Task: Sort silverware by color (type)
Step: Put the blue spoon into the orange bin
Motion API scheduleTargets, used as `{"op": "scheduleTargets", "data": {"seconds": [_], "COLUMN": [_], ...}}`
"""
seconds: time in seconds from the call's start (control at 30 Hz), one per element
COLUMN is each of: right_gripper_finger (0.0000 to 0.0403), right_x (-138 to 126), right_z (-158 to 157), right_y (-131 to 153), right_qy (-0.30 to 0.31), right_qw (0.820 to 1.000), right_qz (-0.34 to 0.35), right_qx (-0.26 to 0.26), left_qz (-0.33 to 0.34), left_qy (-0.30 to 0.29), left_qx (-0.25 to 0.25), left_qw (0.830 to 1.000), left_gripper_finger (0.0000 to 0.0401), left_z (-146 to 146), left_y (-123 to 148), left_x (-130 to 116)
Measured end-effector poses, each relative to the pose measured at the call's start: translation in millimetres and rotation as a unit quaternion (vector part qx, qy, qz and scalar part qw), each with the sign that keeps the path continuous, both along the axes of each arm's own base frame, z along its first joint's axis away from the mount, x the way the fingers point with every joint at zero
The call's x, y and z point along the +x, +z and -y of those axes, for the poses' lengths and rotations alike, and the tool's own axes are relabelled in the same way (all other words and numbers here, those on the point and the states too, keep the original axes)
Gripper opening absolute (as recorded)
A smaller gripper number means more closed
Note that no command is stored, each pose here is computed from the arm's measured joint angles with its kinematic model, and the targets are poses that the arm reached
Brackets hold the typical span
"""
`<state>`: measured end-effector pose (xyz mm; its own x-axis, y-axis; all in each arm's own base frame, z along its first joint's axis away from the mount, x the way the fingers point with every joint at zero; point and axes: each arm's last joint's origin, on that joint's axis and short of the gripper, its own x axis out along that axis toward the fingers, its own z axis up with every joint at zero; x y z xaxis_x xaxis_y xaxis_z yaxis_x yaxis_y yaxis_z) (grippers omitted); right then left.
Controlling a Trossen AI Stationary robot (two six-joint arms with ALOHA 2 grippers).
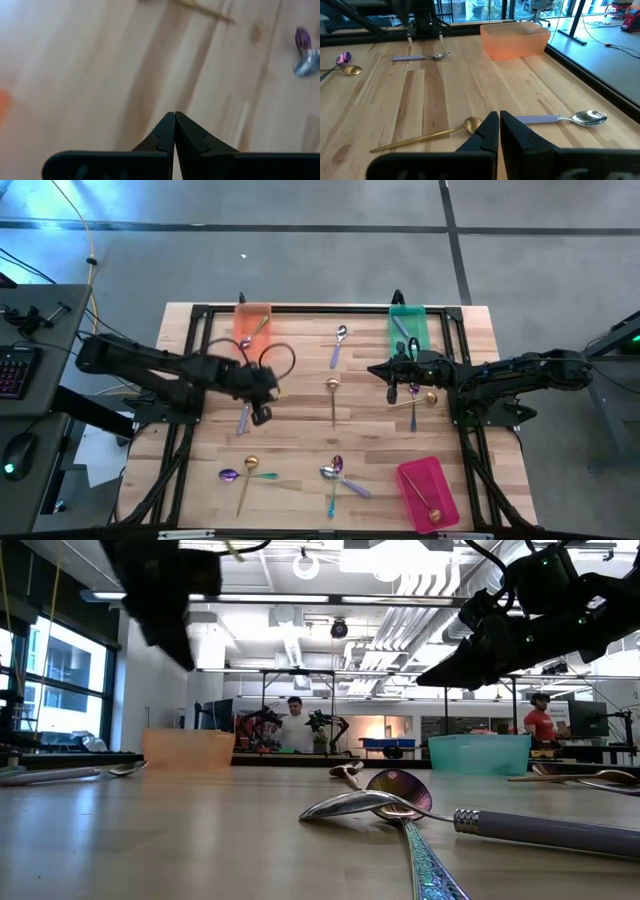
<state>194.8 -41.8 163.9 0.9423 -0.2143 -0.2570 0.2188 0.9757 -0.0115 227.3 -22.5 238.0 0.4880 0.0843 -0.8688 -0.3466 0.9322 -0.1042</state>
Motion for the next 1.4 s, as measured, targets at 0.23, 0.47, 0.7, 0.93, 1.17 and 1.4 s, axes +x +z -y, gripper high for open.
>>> {"op": "scheduleTargets", "data": {"seconds": [0.23, 0.47, 0.7, 0.93, 1.17, 1.4], "right_gripper_finger": [0.0000, 0.0000, 0.0000, 0.0000, 0.0000, 0.0000], "right_x": [0, 0, 0, 0, 0, 0], "right_z": [0, 0, 0, 0, 0, 0], "right_y": [0, 0, 0, 0, -1, -2], "right_qy": [0.000, 0.003, 0.002, 0.002, 0.001, -0.002], "right_qw": [1.000, 1.000, 1.000, 1.000, 1.000, 1.000], "right_qz": [0.000, 0.000, -0.002, -0.002, -0.003, -0.008], "right_qx": [0.000, 0.001, 0.001, 0.001, 0.002, 0.005], "left_qz": [-0.023, -0.034, -0.047, -0.009, 0.034, 0.051], "left_qy": [0.039, 0.104, 0.206, 0.193, 0.169, 0.045], "left_qx": [-0.054, -0.088, -0.124, -0.152, -0.138, -0.176], "left_qw": [0.998, 0.990, 0.970, 0.969, 0.975, 0.982], "left_gripper_finger": [0.0000, 0.0000, 0.0019, 0.0059, 0.0097, 0.0106], "left_z": [31, 55, 56, 58, 53, 65], "left_y": [-20, -34, -58, -66, -63, -65], "left_x": [-13, -28, -41, -37, -26, -10]}}
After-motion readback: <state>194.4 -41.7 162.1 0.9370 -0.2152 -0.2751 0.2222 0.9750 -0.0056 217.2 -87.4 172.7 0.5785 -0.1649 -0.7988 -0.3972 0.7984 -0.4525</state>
